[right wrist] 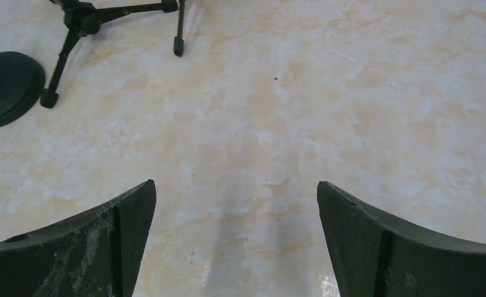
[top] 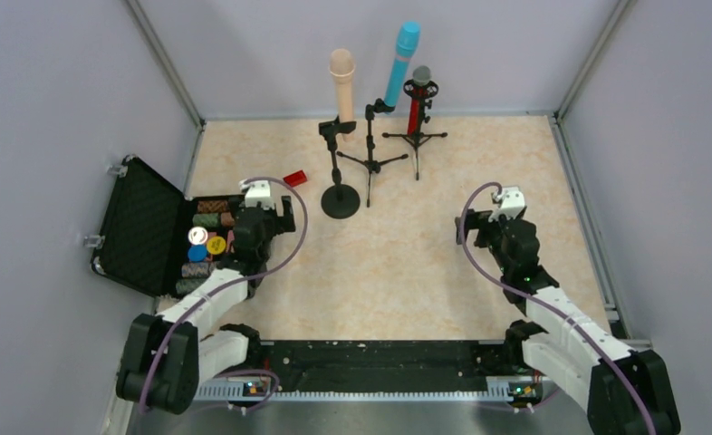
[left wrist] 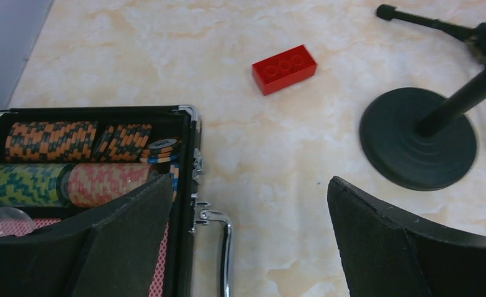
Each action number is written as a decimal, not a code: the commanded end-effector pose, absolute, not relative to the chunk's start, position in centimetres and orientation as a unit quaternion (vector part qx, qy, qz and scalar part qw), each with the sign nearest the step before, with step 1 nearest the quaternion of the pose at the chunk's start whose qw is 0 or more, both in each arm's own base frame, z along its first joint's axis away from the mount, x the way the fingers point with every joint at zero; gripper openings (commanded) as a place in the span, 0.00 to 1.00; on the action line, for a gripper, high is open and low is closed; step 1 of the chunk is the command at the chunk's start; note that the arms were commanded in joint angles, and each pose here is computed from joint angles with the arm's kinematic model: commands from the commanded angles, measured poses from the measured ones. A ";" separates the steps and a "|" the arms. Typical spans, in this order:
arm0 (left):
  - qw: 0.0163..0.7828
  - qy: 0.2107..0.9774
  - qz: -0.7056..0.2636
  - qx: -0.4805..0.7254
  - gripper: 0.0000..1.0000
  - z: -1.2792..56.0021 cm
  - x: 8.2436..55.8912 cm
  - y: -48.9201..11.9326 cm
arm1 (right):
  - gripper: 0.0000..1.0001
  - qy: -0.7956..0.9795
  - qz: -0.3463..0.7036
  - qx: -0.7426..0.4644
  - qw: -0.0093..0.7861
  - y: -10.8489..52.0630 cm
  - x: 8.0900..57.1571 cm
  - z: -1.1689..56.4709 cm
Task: Attach the microphones to the stand
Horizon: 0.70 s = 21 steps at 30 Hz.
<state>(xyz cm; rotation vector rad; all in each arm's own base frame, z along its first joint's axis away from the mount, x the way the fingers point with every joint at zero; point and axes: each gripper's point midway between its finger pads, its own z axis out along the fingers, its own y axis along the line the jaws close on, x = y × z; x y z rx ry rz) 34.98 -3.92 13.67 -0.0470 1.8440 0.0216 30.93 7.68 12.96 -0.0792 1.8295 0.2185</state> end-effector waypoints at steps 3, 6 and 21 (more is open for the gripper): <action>0.674 0.735 0.078 -0.012 0.99 14.4 35.8 -1.7 | 0.99 0.753 0.007 -0.005 0.658 4.0 31.9 13.1; 0.680 0.727 0.098 -0.006 0.99 13.6 35.9 -1.2 | 0.99 0.730 -0.015 0.028 0.682 2.4 31.9 12.6; 0.698 0.713 0.061 -0.018 0.99 12.2 36.2 0.7 | 0.99 0.746 -0.023 0.008 0.666 0.9 36.3 11.7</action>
